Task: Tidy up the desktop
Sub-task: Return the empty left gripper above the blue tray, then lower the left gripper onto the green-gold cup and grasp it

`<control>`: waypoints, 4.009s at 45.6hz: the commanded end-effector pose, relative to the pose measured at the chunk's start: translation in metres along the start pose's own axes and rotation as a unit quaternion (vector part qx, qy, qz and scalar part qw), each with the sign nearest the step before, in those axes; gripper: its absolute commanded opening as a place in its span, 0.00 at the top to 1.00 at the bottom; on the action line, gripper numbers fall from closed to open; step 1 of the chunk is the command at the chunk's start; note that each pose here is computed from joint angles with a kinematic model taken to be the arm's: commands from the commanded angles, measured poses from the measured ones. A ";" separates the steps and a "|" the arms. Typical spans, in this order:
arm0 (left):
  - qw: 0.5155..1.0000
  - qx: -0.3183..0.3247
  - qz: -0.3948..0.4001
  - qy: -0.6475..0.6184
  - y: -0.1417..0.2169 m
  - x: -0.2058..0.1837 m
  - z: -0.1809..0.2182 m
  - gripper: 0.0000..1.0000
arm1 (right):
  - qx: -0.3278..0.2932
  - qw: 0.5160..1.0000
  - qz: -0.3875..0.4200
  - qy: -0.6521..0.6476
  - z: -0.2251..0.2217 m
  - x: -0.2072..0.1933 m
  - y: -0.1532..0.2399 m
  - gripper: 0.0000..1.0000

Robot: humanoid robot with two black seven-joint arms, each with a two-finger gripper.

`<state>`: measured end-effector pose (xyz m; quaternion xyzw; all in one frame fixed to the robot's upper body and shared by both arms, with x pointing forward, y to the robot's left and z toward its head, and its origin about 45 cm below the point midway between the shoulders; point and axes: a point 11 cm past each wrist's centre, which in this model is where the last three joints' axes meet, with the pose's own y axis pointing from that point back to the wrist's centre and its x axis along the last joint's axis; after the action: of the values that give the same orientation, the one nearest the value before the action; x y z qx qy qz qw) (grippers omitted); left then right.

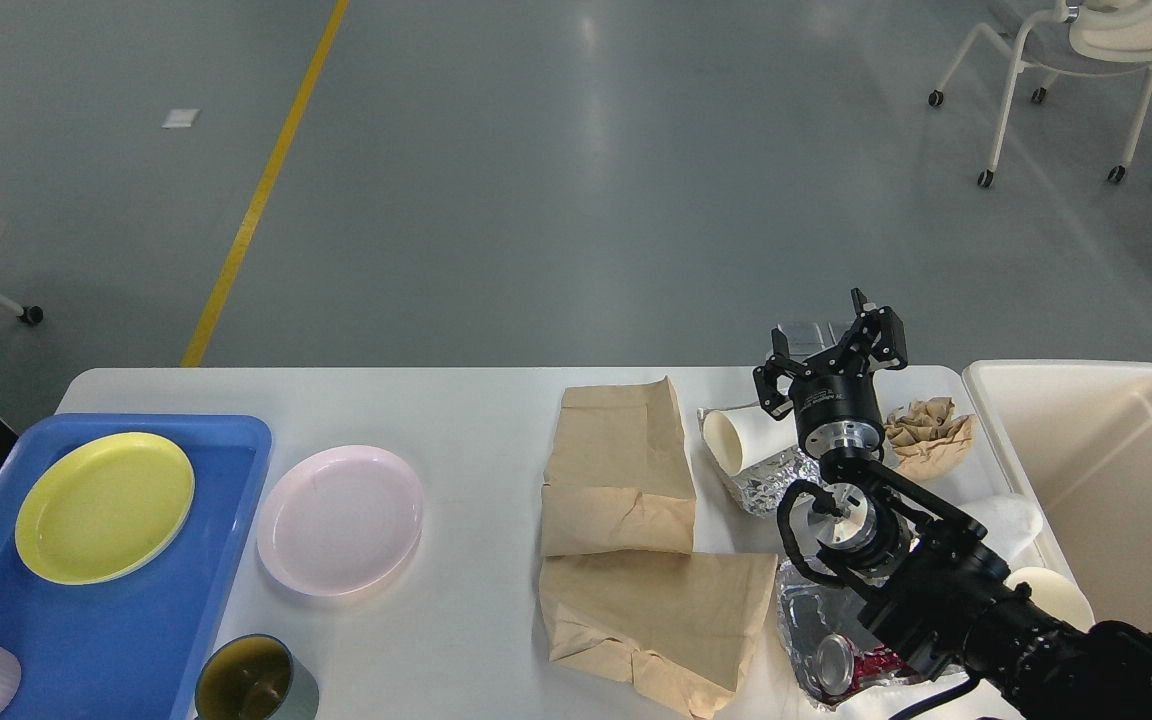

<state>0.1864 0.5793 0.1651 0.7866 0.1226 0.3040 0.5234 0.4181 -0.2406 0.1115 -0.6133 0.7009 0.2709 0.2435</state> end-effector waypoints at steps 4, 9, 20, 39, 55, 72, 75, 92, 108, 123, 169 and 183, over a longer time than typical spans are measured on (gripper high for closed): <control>1.000 -0.006 -0.019 0.005 0.010 0.008 0.002 0.04 | 0.000 1.000 0.000 0.000 0.000 0.000 0.000 0.00; 0.998 -0.013 -0.061 0.017 0.020 0.008 0.000 0.04 | 0.000 1.000 -0.001 0.000 0.000 -0.001 0.000 0.00; 0.981 -0.057 -0.181 0.024 0.052 0.011 0.019 0.04 | 0.000 1.000 -0.001 0.000 0.000 -0.001 0.000 0.00; 0.981 -0.167 -0.096 -0.030 0.147 0.097 0.104 0.04 | 0.000 1.000 -0.001 0.000 0.000 -0.001 0.000 0.00; 0.948 -0.292 -0.047 -0.120 0.261 0.104 0.265 0.04 | 0.000 1.000 -0.001 0.000 0.000 -0.001 0.000 0.00; 0.923 -0.339 -0.054 -0.172 0.302 0.082 0.304 0.04 | 0.000 1.000 -0.001 0.000 0.000 -0.001 0.000 0.00; 0.924 -0.331 -0.062 -0.183 0.298 0.074 0.307 0.04 | 0.000 1.000 -0.001 0.000 0.000 -0.001 0.000 0.00; 0.938 -0.192 -0.189 -0.217 0.203 -0.002 0.280 0.05 | 0.000 1.000 -0.001 0.000 0.000 -0.001 0.000 0.00; 0.938 -0.119 -0.223 -0.237 0.163 -0.037 0.246 0.08 | 0.000 1.000 -0.001 0.000 0.000 -0.001 0.000 0.00; 0.951 -0.071 -0.206 -0.218 0.106 -0.066 0.225 0.08 | 0.000 1.000 -0.001 0.000 0.000 -0.001 0.000 0.00; 0.961 -0.056 -0.149 -0.227 0.065 -0.105 0.229 0.36 | 0.000 1.000 -0.001 0.000 0.000 -0.001 0.000 0.00; 0.958 -0.053 -0.159 -0.232 0.061 -0.114 0.228 0.52 | 0.000 1.000 -0.001 0.000 0.000 -0.001 0.000 0.00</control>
<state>0.2314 0.3259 0.1226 0.7773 0.1012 0.0382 0.6197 0.4188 -0.2403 0.1124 -0.6137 0.7005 0.2704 0.2441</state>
